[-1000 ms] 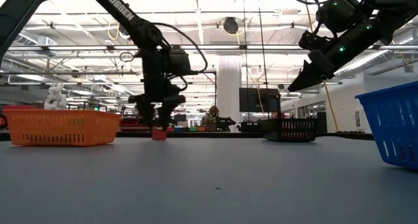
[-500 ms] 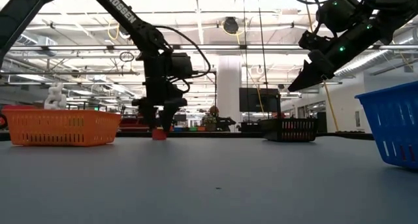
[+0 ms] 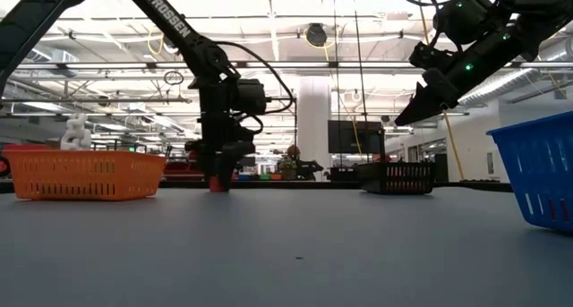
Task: Sort & place blocks by color
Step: Put the red block into the blue bin
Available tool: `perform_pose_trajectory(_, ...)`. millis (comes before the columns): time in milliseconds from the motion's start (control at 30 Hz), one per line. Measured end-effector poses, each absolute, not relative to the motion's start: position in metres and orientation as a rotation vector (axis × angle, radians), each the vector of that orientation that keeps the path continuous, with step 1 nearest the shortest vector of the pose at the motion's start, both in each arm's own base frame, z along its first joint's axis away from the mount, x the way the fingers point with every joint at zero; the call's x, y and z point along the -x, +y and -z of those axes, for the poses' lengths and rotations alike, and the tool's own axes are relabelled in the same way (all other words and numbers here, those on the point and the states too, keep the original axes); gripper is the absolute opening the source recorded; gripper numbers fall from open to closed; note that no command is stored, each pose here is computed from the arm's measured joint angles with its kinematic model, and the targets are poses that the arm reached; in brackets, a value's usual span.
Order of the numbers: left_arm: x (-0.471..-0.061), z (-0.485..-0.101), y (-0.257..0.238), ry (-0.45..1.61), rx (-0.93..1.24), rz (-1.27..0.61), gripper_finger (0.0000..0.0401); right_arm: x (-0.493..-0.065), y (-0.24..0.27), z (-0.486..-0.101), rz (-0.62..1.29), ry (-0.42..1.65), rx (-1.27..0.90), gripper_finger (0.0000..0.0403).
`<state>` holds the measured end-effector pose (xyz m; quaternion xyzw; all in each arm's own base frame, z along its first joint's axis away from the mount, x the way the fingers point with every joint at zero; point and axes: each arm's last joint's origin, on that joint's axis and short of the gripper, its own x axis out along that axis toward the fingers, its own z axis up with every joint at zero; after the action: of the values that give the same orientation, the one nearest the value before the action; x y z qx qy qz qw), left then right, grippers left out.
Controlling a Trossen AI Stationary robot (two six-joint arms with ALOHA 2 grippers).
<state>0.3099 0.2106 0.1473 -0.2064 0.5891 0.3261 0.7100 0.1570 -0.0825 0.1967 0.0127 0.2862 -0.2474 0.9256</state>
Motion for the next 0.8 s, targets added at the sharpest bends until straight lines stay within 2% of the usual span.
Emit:
perform_pose_trajectory(167,-0.312,-0.148,0.207,1.319,0.421,-0.690,0.0131,-0.157,-0.083,-0.197,0.507,0.587,-0.025,0.0192)
perform_pose_trajectory(400,-0.320,-0.169,0.196,1.211,0.431,-0.540,0.0130,-0.159,-0.083,-0.200,0.495,0.547,-0.019,0.0192)
perform_pose_trajectory(500,-0.328,-0.186,0.188,1.100,0.448,-0.439,0.0130,-0.164,-0.082,-0.207,0.404,0.458,-0.023,0.0192)
perform_pose_trajectory(633,-0.345,-0.204,0.169,0.941,0.451,-0.205,0.0139,-0.170,-0.077,-0.216,0.249,0.307,-0.009,0.0192)
perform_pose_trajectory(800,-0.368,-0.215,0.138,0.804,0.435,0.048,0.0152,-0.171,-0.064,-0.203,0.154,0.199,0.121,0.0205)
